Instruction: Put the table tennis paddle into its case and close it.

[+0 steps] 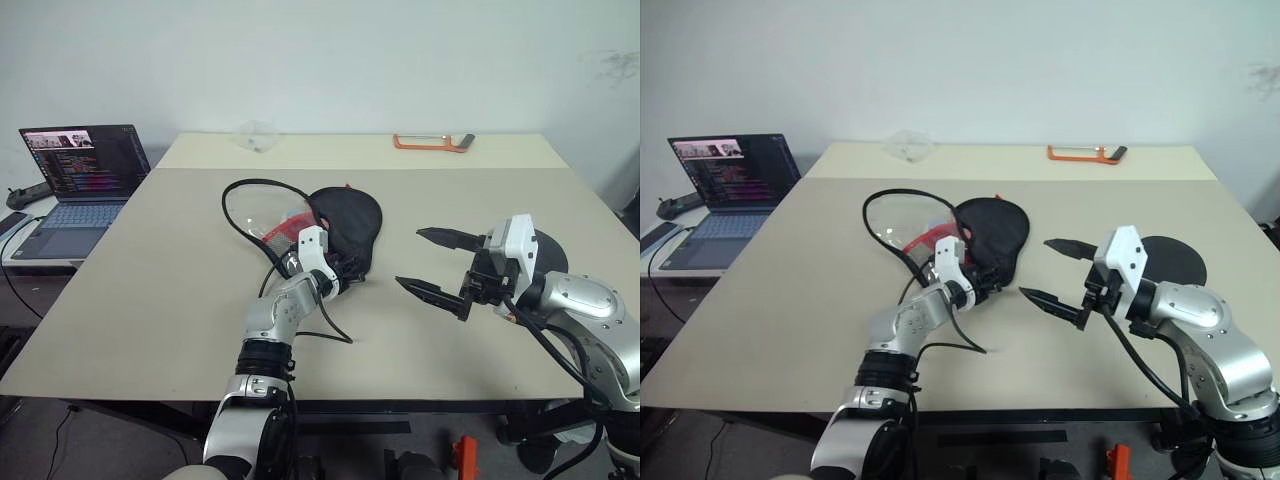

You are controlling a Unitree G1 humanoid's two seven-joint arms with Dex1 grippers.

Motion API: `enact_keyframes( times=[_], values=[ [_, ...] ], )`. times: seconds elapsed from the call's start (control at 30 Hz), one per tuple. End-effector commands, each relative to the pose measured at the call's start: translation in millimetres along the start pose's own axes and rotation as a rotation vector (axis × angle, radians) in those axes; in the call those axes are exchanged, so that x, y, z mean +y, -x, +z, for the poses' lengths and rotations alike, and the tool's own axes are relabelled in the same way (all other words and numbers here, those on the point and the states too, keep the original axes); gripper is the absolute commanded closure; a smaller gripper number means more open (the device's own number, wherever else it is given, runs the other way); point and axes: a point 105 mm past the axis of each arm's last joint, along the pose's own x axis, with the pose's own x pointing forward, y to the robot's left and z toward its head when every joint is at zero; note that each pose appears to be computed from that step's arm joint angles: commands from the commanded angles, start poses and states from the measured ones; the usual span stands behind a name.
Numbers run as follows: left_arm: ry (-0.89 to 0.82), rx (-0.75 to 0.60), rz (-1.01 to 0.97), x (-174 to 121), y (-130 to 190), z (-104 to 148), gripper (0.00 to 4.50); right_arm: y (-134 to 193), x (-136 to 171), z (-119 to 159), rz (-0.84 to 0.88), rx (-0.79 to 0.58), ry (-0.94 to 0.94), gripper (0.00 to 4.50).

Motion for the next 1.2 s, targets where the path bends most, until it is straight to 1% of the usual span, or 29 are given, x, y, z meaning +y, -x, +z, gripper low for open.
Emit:
enact_keyframes(
  times=[0.03, 0.13, 0.33, 0.6, 0.67, 0.73, 0.93, 1.03, 1.1, 1.2],
  values=[
    [0.031, 0.026, -0.127, -24.0, 2.3, 0.3, 4.48, 4.4, 0.5, 13.3, -0.004, -0.023, 0.045, 0.0],
    [0.037, 0.062, -0.192, -35.9, 4.3, -4.1, 4.48, 5.0, 0.0, 13.7, -0.006, -0.021, 0.047, 0.0],
    [0.038, 0.07, -0.134, -27.4, 1.9, -5.2, 4.48, 6.2, -1.3, 13.6, -0.008, -0.015, 0.052, 0.0],
    [0.062, 0.09, -0.117, -28.9, -3.1, -10.6, 4.48, 7.4, 0.9, 12.0, 0.006, -0.003, 0.048, 0.0],
    [0.059, 0.091, -0.117, -29.8, -4.3, -10.4, 4.48, 10.0, 4.1, 9.8, 0.034, 0.024, 0.056, 0.0],
    [0.06, 0.092, -0.12, -31.4, -5.4, -10.3, 3.98, 14.1, 6.1, 6.2, 0.057, 0.058, 0.067, 0.0],
    [0.053, 0.111, -0.15, -41.9, -10.1, -13.8, 3.98, 29.8, 3.8, -0.9, 0.077, 0.133, 0.089, 0.0],
    [0.05, 0.116, -0.188, -49.3, -11.3, -13.9, 3.38, 32.5, 2.6, -2.1, 0.071, 0.14, 0.092, 0.0],
    [0.035, 0.126, -0.207, -52.9, -11.2, -15.0, 2.76, 33.2, 3.3, -2.8, 0.071, 0.14, 0.091, 0.0],
    [-0.014, 0.151, -0.229, -53.2, -8.5, -17.4, 1.61, 34.0, 4.9, -4.1, 0.072, 0.139, 0.084, 0.0]
  ],
)
